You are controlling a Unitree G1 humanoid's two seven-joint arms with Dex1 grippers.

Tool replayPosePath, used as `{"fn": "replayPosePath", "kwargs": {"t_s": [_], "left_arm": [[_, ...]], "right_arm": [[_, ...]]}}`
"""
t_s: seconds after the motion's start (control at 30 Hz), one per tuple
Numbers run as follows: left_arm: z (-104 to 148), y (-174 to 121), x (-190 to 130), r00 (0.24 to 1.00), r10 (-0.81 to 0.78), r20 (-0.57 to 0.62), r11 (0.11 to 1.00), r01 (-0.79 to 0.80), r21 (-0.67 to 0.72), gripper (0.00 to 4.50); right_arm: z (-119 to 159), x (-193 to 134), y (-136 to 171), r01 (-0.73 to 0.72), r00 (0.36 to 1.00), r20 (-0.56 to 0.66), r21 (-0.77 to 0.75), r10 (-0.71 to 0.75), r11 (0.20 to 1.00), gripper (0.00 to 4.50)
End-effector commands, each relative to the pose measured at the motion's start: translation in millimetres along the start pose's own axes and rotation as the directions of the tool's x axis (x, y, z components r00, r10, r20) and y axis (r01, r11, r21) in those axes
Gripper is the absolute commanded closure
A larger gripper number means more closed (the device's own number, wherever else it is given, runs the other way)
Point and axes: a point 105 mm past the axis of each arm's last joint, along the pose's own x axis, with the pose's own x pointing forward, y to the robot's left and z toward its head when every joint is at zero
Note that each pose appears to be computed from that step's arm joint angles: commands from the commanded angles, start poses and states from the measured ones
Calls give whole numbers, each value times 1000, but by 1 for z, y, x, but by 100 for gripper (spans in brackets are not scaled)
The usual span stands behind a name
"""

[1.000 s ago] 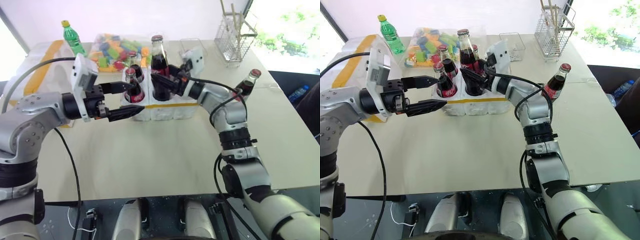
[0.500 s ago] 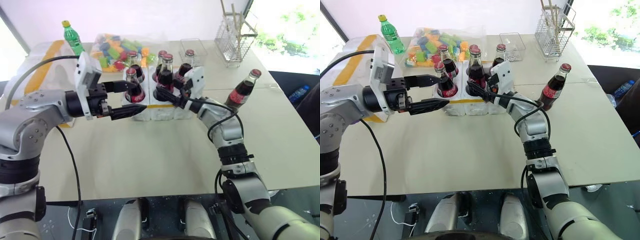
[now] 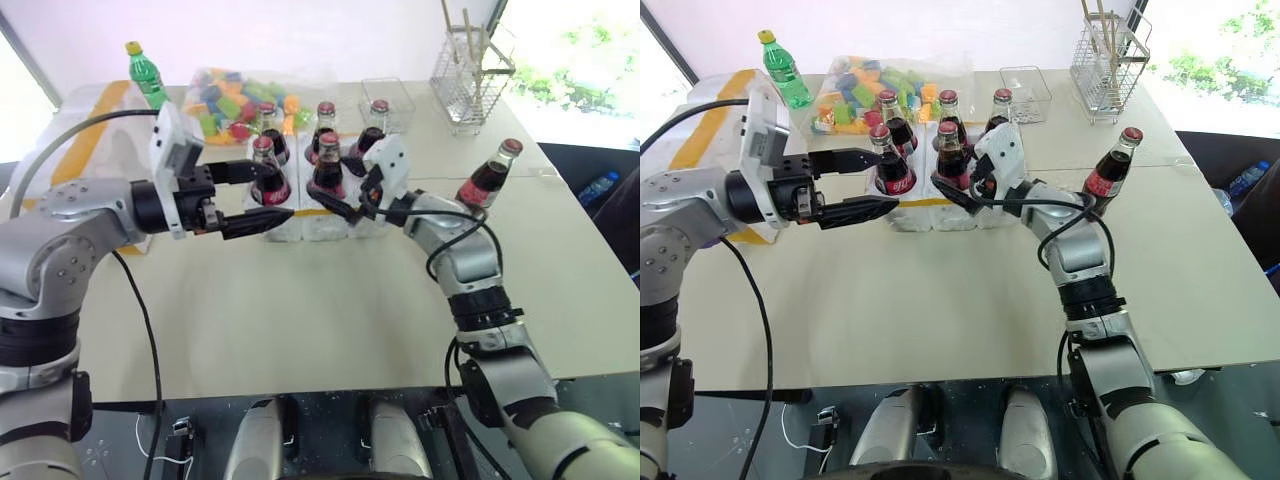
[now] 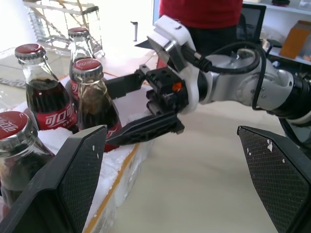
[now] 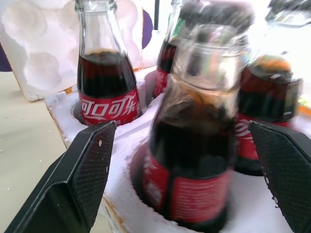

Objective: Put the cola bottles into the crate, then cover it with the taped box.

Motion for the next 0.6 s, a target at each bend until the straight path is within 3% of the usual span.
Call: {"fn": "replayPosePath", "kwargs": {"t_s": [0.03,0.17,0.3,0.47,0.6], "left_arm": [[6,-5,2,1000,-25,16,999,24,30,0],[5,-5,4,999,-43,21,999,42,20,0],[3,-5,11,997,-67,27,998,67,8,0],[2,-8,22,993,-113,40,994,113,2,0],[6,-13,29,986,-157,48,988,156,6,0]], "right_arm": [[42,-31,-17,48,995,89,-45,-44,998,6],[43,-81,-33,160,987,19,-78,-159,984,6],[27,-127,-32,303,952,-56,-1,-302,953,6],[-5,-184,-42,582,807,-146,37,-572,812,6],[-20,-209,-57,714,696,-164,47,-699,699,6]]}}
